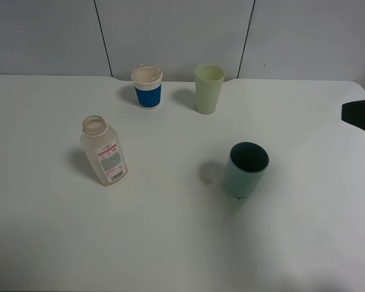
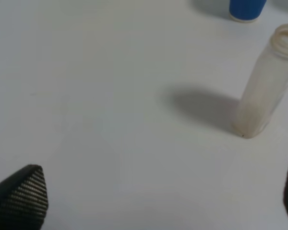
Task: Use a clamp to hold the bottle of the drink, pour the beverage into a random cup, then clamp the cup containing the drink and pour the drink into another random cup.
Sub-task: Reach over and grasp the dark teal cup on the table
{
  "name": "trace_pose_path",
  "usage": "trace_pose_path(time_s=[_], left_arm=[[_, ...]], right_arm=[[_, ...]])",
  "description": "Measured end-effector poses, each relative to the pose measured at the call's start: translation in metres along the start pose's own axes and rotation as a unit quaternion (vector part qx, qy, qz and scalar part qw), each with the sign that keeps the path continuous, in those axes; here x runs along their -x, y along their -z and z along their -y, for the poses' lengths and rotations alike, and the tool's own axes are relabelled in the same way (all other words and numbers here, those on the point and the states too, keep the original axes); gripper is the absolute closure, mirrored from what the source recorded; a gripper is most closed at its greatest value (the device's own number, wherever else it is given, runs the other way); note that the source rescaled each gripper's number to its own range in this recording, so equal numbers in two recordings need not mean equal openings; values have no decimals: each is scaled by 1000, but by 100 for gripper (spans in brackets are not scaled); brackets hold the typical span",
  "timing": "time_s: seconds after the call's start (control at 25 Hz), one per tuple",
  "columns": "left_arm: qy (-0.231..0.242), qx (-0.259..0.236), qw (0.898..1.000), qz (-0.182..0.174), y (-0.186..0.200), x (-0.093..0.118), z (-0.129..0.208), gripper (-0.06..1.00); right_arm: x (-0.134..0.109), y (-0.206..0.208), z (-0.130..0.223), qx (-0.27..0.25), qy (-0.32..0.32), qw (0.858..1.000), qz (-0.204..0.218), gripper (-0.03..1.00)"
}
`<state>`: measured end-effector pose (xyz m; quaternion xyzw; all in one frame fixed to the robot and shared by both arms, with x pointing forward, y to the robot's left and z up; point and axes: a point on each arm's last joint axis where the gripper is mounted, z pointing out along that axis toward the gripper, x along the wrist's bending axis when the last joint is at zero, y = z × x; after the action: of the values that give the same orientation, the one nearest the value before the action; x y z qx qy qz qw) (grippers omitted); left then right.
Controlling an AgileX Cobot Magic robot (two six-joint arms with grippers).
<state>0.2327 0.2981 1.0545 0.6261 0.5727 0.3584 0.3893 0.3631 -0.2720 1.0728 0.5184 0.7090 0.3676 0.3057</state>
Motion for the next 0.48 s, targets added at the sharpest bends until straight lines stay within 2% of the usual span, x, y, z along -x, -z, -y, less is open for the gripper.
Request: trace_pose_path(time_s=[0.16, 0.48], left_arm=[[0, 0, 1000, 0, 0, 0, 0, -6], [0, 0, 1000, 0, 0, 0, 0, -6]], right_arm=[[-14, -22, -8, 7, 46, 998, -36, -3], [-41, -53, -9, -17, 79, 993, -82, -3]])
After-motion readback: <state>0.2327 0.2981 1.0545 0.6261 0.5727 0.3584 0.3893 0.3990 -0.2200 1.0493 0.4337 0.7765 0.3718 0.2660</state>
